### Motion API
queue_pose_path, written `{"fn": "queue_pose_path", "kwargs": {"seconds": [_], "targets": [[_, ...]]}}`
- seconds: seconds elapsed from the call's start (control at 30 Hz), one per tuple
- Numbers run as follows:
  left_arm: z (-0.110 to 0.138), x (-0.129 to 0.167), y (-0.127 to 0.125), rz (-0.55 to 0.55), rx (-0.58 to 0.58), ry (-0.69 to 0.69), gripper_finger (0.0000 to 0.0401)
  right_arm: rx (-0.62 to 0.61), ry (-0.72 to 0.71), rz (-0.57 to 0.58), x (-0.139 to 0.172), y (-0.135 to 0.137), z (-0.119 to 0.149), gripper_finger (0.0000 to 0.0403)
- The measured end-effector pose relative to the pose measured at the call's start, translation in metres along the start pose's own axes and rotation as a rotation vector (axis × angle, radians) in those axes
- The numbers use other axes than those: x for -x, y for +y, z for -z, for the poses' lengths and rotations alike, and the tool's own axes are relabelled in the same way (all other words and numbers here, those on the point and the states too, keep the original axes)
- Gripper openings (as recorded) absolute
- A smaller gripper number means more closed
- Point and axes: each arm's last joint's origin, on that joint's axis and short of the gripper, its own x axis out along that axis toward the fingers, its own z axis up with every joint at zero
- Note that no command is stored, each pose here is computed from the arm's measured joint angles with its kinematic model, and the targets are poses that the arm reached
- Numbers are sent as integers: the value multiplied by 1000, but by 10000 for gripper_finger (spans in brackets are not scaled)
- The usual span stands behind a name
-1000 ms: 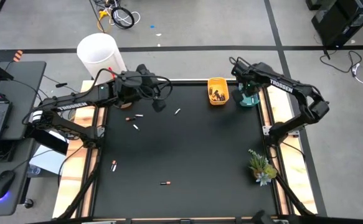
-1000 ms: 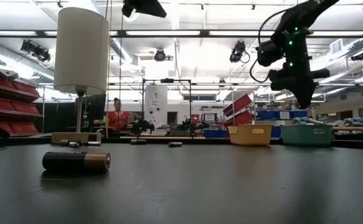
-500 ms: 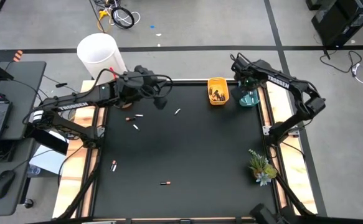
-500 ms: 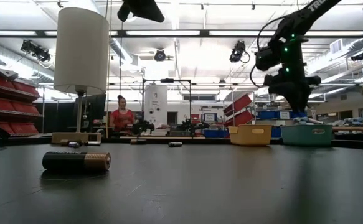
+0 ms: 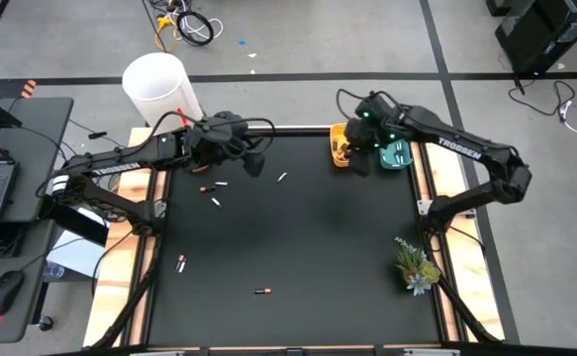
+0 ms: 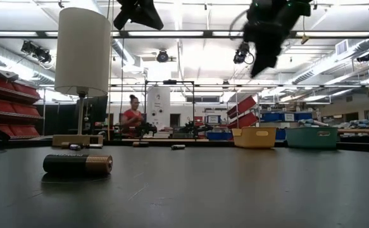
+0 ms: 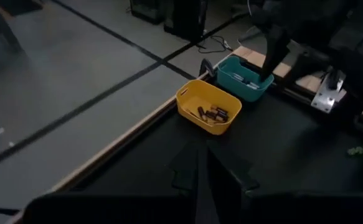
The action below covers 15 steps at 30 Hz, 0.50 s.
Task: Sort batteries
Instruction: Put the silver battery into the blue bin
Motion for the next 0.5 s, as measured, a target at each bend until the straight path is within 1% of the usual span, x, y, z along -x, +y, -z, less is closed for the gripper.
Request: {"fn": "queue_pose_path", "kwargs": {"seconds": [0.1, 0.17, 0.27, 0.33, 0.43, 0.5], "targets": [[3, -3, -1, -5, 58, 27, 46, 73, -111, -51, -14, 12, -18, 158], [7, -8, -2, -8, 102, 59, 46, 109, -166, -100, -30, 18, -30, 162], [16, -12, -3, 16, 171, 154, 46, 157, -230, -228, -59, 26, -44, 173], [19, -11, -6, 25, 225, 180, 46, 189, -237, -293, -81, 28, -49, 182], [16, -2, -18, 51, 233, 111, 46, 271, -234, -319, -117, 29, -52, 197], [14, 5, -21, 72, 224, 90, 46, 306, -236, -328, -140, 29, -52, 209]]}}
